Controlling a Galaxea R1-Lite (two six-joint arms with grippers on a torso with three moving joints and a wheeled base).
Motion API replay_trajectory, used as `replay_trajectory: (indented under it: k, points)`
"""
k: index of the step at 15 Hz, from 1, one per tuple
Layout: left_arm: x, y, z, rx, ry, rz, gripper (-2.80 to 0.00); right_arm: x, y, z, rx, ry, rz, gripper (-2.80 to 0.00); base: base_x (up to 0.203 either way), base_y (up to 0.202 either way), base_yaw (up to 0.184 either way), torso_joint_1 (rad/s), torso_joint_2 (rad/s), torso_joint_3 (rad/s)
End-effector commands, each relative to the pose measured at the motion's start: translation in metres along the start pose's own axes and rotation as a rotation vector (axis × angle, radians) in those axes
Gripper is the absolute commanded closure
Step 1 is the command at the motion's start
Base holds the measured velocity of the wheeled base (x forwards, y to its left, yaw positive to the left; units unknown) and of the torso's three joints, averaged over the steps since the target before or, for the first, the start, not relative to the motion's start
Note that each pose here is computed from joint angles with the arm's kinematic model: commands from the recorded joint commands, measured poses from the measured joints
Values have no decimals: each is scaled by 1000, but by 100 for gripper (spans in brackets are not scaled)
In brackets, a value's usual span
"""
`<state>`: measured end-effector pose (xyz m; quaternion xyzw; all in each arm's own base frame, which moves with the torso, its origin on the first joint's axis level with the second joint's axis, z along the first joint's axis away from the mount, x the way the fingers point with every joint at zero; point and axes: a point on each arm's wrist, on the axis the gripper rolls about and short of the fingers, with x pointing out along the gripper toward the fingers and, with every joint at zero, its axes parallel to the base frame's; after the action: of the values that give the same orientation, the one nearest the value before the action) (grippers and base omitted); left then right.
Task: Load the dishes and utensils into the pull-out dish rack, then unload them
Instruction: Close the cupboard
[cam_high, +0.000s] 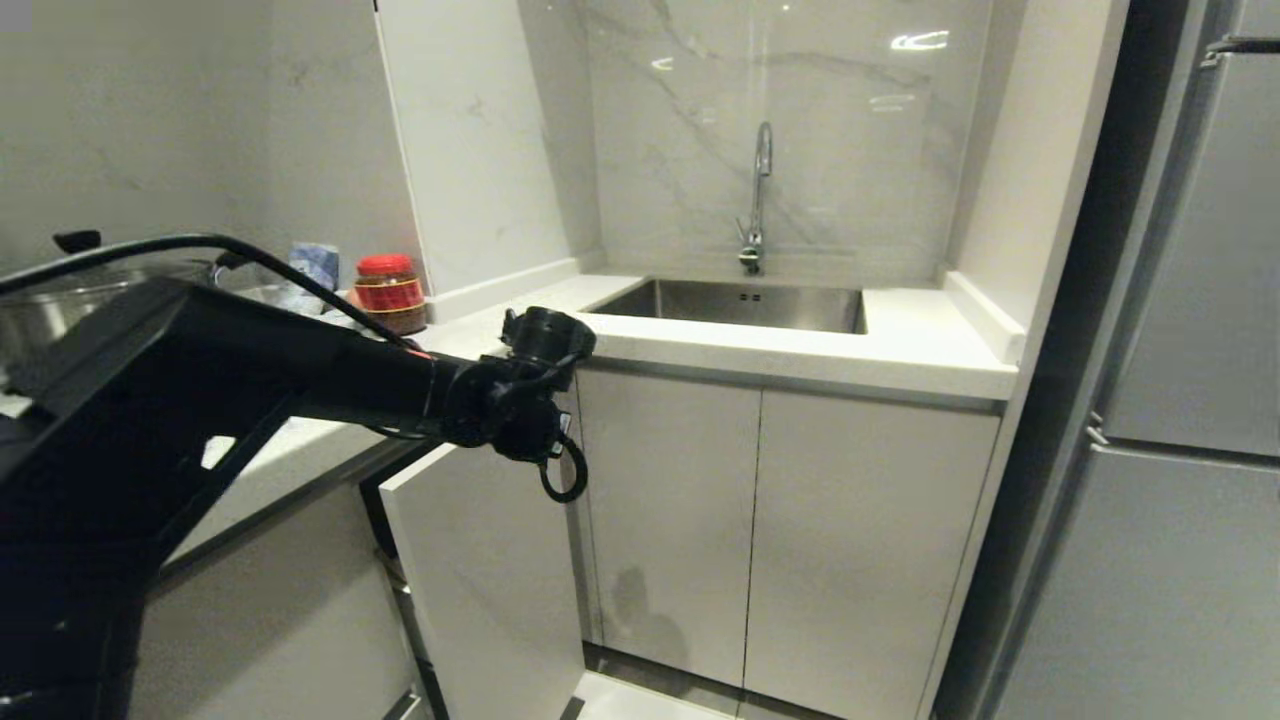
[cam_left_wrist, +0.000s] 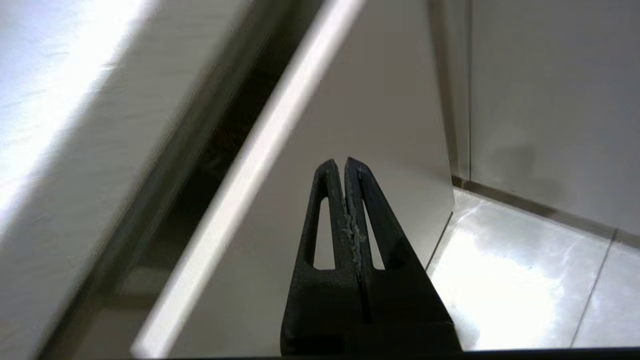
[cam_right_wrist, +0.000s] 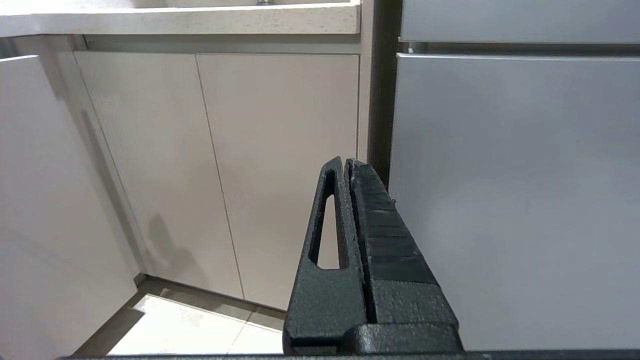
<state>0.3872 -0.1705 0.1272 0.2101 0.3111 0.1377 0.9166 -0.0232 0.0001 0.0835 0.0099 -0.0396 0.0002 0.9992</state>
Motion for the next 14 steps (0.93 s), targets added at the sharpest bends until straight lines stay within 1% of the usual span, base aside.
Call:
replay_trajectory:
  k: [1, 3, 6, 8, 11, 14]
  points:
    - [38, -15, -16, 34, 69, 28, 0, 1, 0, -7, 0, 24, 0, 0, 0, 0, 0, 0, 0, 0]
    - [53, -19, -20, 37, 88, 38, 0, 1, 0, -7, 0, 24, 0, 0, 0, 0, 0, 0, 0, 0]
    - [70, -14, -22, 26, 108, 63, 0, 1, 0, -7, 0, 25, 0, 0, 0, 0, 0, 0, 0, 0]
    - [78, -5, -21, 29, 113, 92, 0, 1, 0, -7, 0, 25, 0, 0, 0, 0, 0, 0, 0, 0]
    - [87, 12, -16, 19, 116, 171, 0, 1, 0, -7, 0, 25, 0, 0, 0, 0, 0, 0, 0, 0]
    - [91, 22, -13, 5, 117, 194, 0, 1, 0, -7, 0, 24, 0, 0, 0, 0, 0, 0, 0, 0]
